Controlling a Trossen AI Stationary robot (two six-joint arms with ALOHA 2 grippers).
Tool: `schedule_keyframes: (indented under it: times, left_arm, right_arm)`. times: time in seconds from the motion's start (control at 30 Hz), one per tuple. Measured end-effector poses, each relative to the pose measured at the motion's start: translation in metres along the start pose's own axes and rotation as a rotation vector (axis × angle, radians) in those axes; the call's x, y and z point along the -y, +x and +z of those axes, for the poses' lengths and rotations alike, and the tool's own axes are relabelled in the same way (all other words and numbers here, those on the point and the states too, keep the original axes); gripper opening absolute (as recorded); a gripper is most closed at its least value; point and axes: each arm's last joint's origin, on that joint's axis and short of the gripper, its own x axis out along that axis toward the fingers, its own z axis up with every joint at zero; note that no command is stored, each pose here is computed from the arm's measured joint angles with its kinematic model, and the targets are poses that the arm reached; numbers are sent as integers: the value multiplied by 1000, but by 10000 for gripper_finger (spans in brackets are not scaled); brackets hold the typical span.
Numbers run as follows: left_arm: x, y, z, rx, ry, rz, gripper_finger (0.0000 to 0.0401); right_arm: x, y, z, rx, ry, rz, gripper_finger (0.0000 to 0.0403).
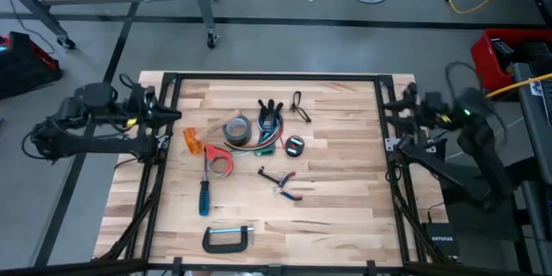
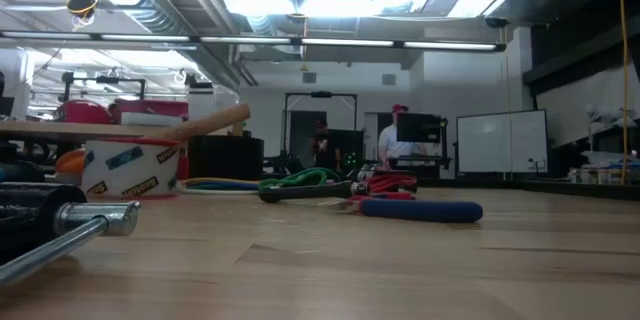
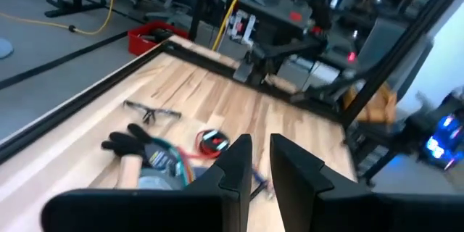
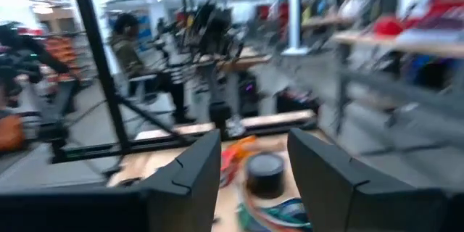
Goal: Coil cords
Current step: Return to Home Position
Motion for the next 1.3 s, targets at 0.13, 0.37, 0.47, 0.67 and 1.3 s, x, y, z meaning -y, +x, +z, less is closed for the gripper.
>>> schedule_keyframes:
  times: [0.13, 0.37, 0.47, 0.67, 1.3]
  left_arm:
    - [-9, 8, -27, -39, 23, 14, 45]
    - [-20, 47, -67, 84, 68, -137, 45]
    - [-20, 62, -81, 148, 108, -298, 45]
    - [-27, 83, -111, 198, 129, -368, 45]
    - [-44, 101, -161, 265, 217, -378, 45]
  right_arm:
    - [-22, -28, -9, 66, -67, -92, 166]
    - [-32, -44, -35, 49, 17, -115, 166]
    - [-26, -37, -42, 36, 25, -69, 166]
    - [0, -9, -65, 99, 38, 7, 166]
    - [50, 34, -169, 104, 202, 100, 166]
